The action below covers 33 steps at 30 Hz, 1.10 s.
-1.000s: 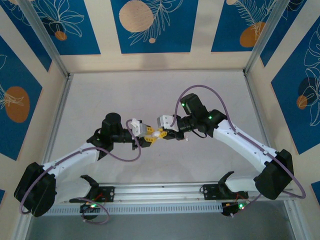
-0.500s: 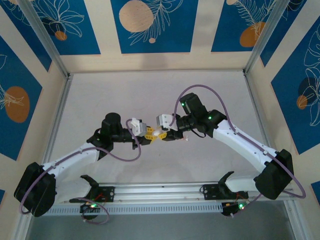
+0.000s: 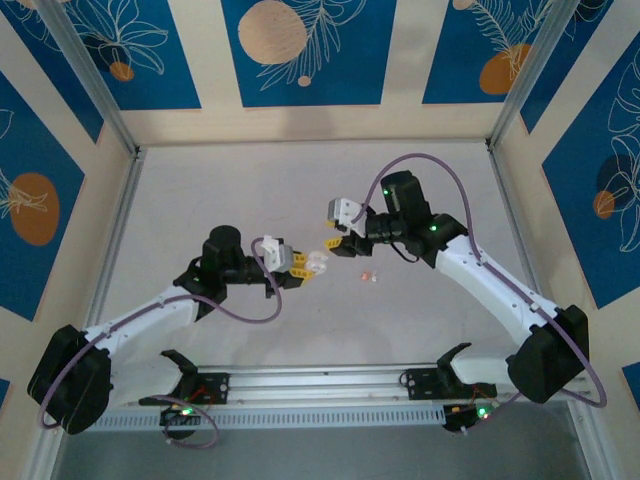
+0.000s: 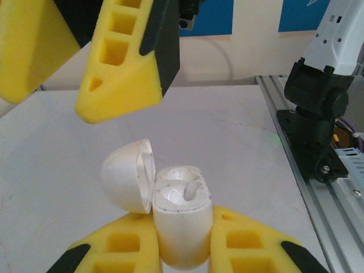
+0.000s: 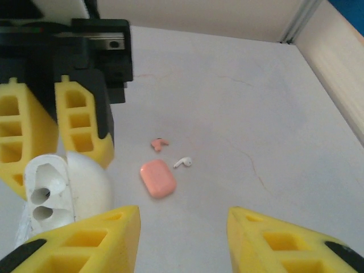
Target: Insert the wireless bluetooth earbuds into the charging case
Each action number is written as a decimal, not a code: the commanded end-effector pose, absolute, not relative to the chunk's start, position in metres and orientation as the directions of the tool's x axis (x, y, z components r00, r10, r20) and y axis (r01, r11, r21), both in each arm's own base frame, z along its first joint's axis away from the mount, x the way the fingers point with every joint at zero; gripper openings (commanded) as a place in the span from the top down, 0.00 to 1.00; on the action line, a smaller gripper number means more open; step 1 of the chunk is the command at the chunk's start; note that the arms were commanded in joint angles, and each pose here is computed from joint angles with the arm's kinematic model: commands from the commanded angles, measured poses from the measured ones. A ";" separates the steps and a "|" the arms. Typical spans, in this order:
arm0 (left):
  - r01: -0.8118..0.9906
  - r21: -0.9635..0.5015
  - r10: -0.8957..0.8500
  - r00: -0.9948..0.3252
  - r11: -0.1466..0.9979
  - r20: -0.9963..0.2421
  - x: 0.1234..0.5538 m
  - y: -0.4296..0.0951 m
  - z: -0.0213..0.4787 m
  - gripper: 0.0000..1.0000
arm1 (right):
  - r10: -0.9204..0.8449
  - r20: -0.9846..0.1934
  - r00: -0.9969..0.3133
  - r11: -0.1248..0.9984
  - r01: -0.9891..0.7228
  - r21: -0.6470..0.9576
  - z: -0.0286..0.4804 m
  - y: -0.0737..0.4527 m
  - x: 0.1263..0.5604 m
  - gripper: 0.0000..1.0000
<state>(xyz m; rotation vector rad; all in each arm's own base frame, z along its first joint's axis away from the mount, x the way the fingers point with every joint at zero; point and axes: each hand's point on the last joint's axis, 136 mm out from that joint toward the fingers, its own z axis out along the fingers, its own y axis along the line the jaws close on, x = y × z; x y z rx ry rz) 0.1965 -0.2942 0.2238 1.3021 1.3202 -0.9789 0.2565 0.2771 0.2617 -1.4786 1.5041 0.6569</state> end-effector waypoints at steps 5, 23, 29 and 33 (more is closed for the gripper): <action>0.979 0.098 0.115 0.078 0.181 -0.990 0.208 -0.293 0.218 0.84 | -0.364 -0.930 -0.040 0.223 -0.974 -0.046 0.286 0.261 0.248 0.53; 0.821 -0.031 0.003 -0.039 0.571 -0.999 0.253 -0.237 0.190 0.84 | -0.233 -0.371 -0.899 0.760 -0.406 0.507 0.158 0.214 0.297 0.57; 0.768 -0.010 0.069 -0.071 0.640 -0.995 0.255 -0.213 0.186 0.84 | -0.215 -0.194 -0.957 0.859 -0.280 0.429 0.129 0.206 0.301 0.58; 0.650 -0.045 0.060 -0.139 0.758 -0.989 0.269 -0.183 0.178 0.85 | -0.193 -0.205 -0.960 0.860 -0.266 0.436 0.127 0.227 0.315 0.58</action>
